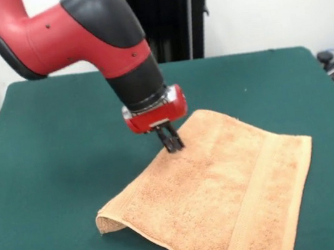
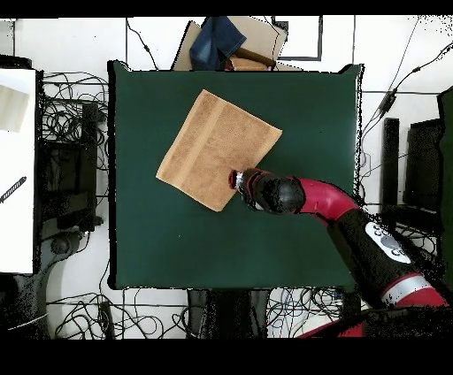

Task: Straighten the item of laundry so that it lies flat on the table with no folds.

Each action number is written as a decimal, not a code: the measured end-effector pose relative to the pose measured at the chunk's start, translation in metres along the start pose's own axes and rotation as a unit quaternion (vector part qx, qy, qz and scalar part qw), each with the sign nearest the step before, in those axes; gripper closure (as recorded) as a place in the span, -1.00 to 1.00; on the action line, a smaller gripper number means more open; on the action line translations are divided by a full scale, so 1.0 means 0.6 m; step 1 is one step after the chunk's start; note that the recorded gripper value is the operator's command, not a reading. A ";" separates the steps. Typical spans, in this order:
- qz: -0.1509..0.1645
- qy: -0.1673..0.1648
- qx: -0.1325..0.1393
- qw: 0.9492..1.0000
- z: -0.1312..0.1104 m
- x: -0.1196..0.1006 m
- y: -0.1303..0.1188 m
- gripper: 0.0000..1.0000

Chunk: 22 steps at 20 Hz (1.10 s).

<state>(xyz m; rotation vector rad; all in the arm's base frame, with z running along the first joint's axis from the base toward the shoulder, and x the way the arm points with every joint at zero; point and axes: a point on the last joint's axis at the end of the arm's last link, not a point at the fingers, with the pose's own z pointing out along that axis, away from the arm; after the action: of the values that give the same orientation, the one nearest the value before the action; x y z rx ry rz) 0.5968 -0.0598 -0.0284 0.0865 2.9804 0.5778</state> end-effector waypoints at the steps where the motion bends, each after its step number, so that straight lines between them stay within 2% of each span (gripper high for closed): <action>1: 0.000 0.002 0.002 1.000 -0.004 0.000 -0.002 1.00; 5: -0.008 0.003 0.008 1.000 -0.013 -0.007 0.004 1.00; 7: -0.019 0.004 0.010 1.000 -0.011 -0.012 0.025 1.00; 13: -0.025 0.006 -0.007 1.000 0.016 -0.016 0.079 1.00; 14: -0.022 0.001 -0.020 1.000 0.034 -0.017 0.106 1.00; 19: -0.005 -0.005 -0.057 0.998 0.072 -0.016 0.153 1.00; 22: 0.015 0.008 -0.087 0.996 0.103 -0.002 0.177 1.00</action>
<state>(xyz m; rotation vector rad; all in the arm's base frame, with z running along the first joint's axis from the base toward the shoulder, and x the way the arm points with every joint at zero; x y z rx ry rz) 0.6086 0.0613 -0.0453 0.1122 2.9328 0.8433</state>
